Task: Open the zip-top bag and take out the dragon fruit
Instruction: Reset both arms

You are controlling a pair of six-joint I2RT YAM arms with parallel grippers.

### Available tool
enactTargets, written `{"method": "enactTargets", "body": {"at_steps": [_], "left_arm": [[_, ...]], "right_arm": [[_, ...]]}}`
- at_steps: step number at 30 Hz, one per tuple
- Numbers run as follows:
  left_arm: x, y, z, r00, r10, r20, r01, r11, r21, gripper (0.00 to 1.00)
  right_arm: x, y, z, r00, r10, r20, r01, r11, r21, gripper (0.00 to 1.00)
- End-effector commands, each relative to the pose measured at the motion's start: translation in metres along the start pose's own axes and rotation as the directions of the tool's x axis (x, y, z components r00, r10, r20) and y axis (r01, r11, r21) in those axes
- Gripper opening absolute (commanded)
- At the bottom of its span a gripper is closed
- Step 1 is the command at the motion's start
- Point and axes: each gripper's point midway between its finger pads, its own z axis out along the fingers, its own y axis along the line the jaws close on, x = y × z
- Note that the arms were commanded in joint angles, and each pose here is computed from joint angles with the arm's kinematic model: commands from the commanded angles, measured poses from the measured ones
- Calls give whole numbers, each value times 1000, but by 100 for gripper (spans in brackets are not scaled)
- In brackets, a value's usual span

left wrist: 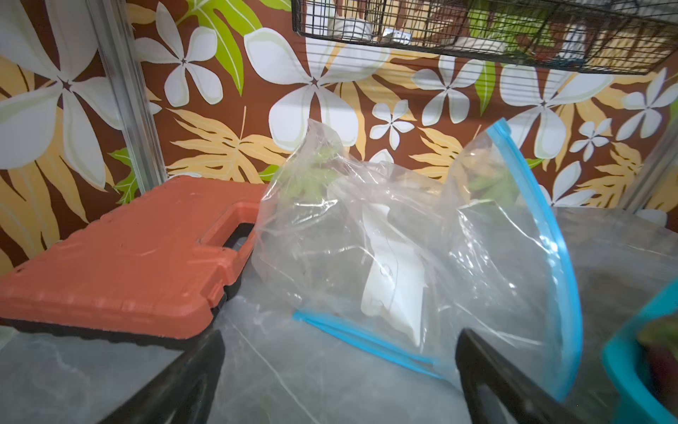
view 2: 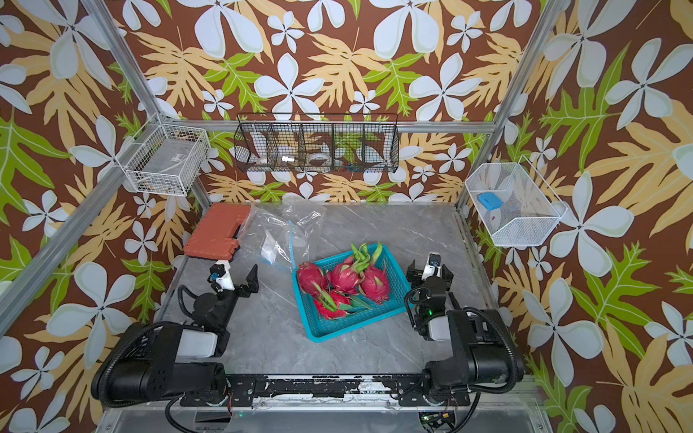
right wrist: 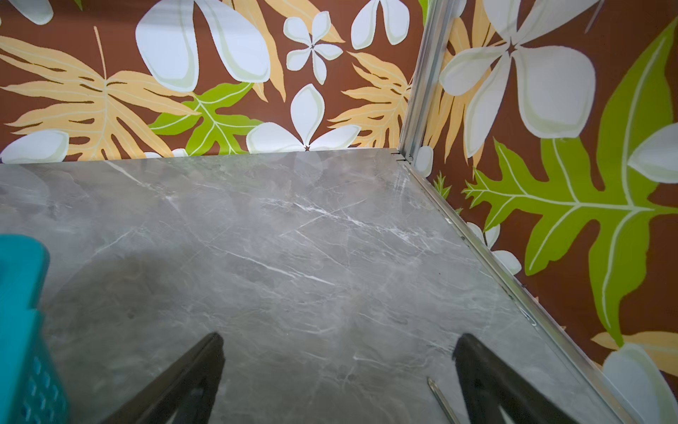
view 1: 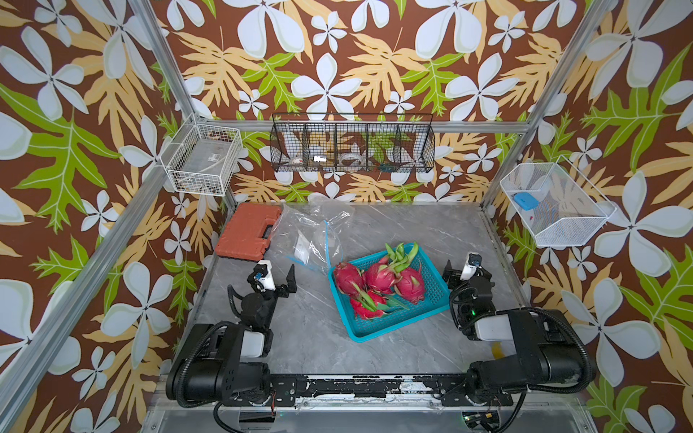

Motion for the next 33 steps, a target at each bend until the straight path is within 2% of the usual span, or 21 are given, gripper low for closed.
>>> {"method": "enactTargets", "body": {"at_steps": [1,3,5,33], "left_arm": [[7,13,4,999,-2,-32,-1,995,-99,100],[11,14,5,998,-3,-63,-3,995,-102,100],[8,14,4,999,-6,-39,2,995,-102,100],[9,13,4,999,-3,-43,-1,995,-101,100]], "right_arm": [[1,4,1,1000,-7,-5,7,1000,-22,99],[1,4,0,1000,-10,-4,10,1000,-17,100],[1,5,-1,1000,-18,-1,18,1000,-14,99],[1,5,1,1000,-20,-7,20,1000,-11,100]]}}
